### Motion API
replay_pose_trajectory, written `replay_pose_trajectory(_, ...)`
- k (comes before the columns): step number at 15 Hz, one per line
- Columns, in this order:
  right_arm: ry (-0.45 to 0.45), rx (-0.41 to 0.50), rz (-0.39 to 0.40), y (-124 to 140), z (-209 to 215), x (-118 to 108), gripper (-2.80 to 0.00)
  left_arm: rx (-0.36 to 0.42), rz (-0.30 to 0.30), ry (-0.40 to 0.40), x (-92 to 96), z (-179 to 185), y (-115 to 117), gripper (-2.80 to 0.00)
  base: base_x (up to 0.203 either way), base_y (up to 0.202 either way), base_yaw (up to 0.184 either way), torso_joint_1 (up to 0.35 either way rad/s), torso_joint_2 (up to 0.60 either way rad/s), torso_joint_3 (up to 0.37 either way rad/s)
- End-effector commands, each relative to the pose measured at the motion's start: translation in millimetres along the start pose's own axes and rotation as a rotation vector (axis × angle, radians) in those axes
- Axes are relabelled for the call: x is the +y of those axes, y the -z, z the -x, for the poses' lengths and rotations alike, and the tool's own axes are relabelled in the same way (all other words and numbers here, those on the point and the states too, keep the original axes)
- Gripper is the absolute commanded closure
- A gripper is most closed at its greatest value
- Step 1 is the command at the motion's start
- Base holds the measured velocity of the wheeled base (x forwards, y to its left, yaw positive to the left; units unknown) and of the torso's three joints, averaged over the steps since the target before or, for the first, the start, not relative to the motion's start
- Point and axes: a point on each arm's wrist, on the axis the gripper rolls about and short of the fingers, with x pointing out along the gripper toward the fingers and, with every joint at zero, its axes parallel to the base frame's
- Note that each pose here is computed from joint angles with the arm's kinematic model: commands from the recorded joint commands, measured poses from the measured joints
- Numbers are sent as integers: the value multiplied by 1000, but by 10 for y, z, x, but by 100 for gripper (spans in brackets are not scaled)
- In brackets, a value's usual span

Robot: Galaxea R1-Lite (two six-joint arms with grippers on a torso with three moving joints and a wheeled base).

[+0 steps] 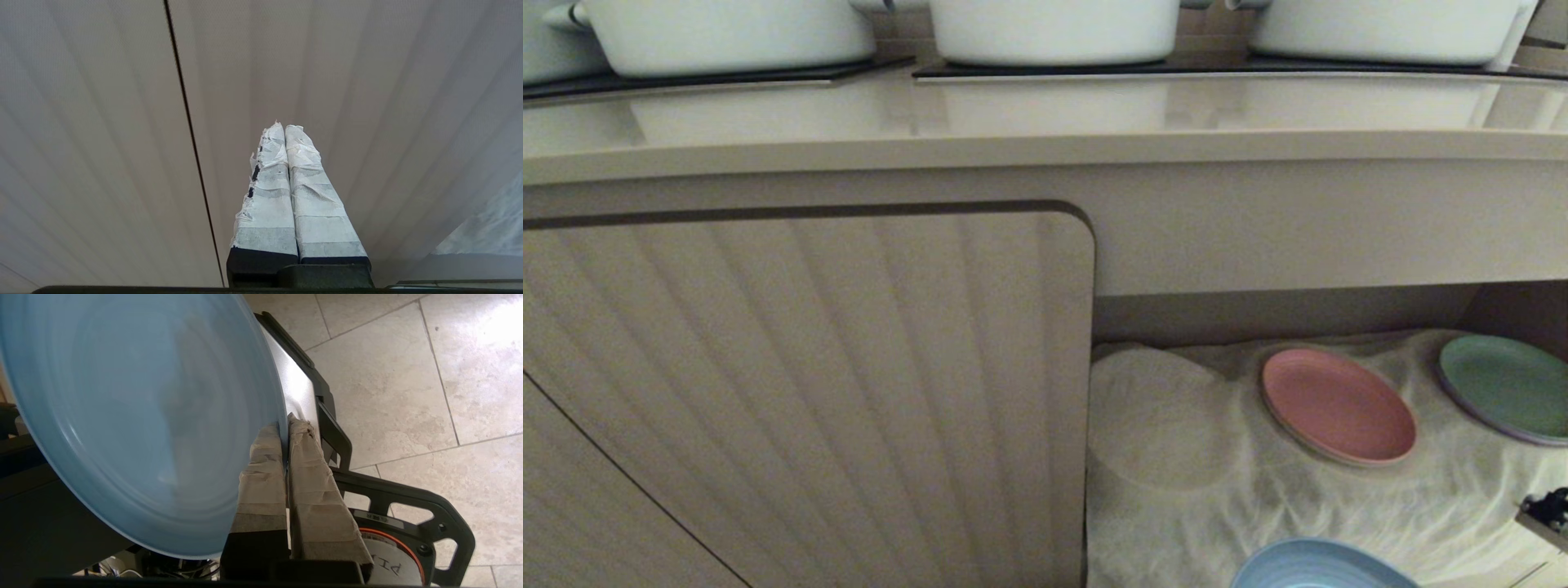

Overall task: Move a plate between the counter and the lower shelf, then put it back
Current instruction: Put the plate in the cupboard

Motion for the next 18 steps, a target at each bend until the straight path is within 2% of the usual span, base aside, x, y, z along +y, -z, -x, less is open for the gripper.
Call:
replay_pose_trajectory(1, -3, 5, -2, 13, -6, -2, 0, -1, 0, -1, 0, 0, 0, 0, 0, 0, 0, 0, 0, 0)
replay_pose_trajectory(7, 2, 71, -29, -6, -105, -42, 0, -1, 1, -1, 0, 0, 0, 0, 0, 0, 0, 0, 0, 0)
replay_pose_trajectory(18, 5, 63, -26, -379, -461, -175, 0, -1, 1, -1, 0, 0, 0, 0, 0, 0, 0, 0, 0, 0)
